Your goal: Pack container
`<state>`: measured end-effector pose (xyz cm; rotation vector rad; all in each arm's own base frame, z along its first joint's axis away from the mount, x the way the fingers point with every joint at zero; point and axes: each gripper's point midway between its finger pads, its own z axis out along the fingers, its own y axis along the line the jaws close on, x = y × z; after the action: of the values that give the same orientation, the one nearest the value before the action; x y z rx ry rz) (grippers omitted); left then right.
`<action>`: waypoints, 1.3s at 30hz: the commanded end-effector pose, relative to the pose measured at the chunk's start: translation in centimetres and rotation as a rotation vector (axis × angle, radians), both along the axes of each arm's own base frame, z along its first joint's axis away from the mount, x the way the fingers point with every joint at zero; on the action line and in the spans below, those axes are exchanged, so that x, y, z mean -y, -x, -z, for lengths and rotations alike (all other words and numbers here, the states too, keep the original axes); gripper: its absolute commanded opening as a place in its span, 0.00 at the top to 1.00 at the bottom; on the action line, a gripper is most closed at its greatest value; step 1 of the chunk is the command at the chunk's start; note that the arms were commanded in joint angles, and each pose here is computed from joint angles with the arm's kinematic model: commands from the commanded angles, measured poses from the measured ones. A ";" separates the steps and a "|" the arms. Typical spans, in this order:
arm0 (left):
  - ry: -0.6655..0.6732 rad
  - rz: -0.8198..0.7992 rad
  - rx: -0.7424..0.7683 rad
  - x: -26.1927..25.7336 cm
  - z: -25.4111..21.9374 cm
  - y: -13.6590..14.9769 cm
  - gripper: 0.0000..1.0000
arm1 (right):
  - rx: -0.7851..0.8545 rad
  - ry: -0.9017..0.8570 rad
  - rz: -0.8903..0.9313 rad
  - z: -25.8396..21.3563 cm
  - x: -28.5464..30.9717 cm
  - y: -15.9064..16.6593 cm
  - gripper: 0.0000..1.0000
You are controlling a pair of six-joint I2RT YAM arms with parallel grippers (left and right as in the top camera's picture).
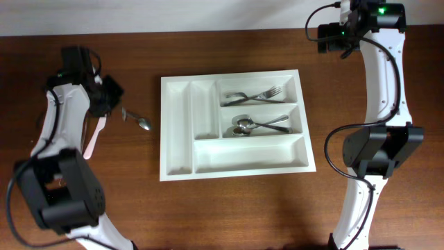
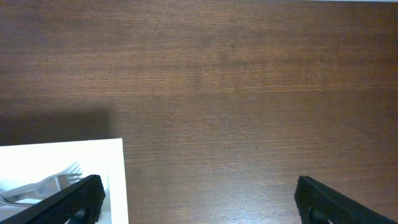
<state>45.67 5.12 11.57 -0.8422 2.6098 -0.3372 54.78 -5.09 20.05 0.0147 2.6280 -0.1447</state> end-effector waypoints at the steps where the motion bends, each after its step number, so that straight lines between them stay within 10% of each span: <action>1: 0.026 0.202 0.169 5.8 -6.4 -0.9 0.98 | 0.023 0.006 0.019 -1.1 0.3 0.1 0.01; 21: -0.103 0.588 0.100 24.4 0.8 0.2 0.98 | 0.023 0.006 0.019 -1.1 0.3 0.1 0.01; 29: -0.100 0.589 0.095 24.7 2.6 -0.7 0.55 | 0.023 0.006 0.019 -1.1 0.3 0.1 0.01; 39: -0.149 0.408 0.160 20.3 -5.4 -2.7 0.51 | 0.023 0.006 0.020 -1.1 0.4 0.1 0.01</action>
<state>46.68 -18.54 11.52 -0.0642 2.7266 -0.3538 54.77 -5.09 20.05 0.0153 2.6284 -0.1451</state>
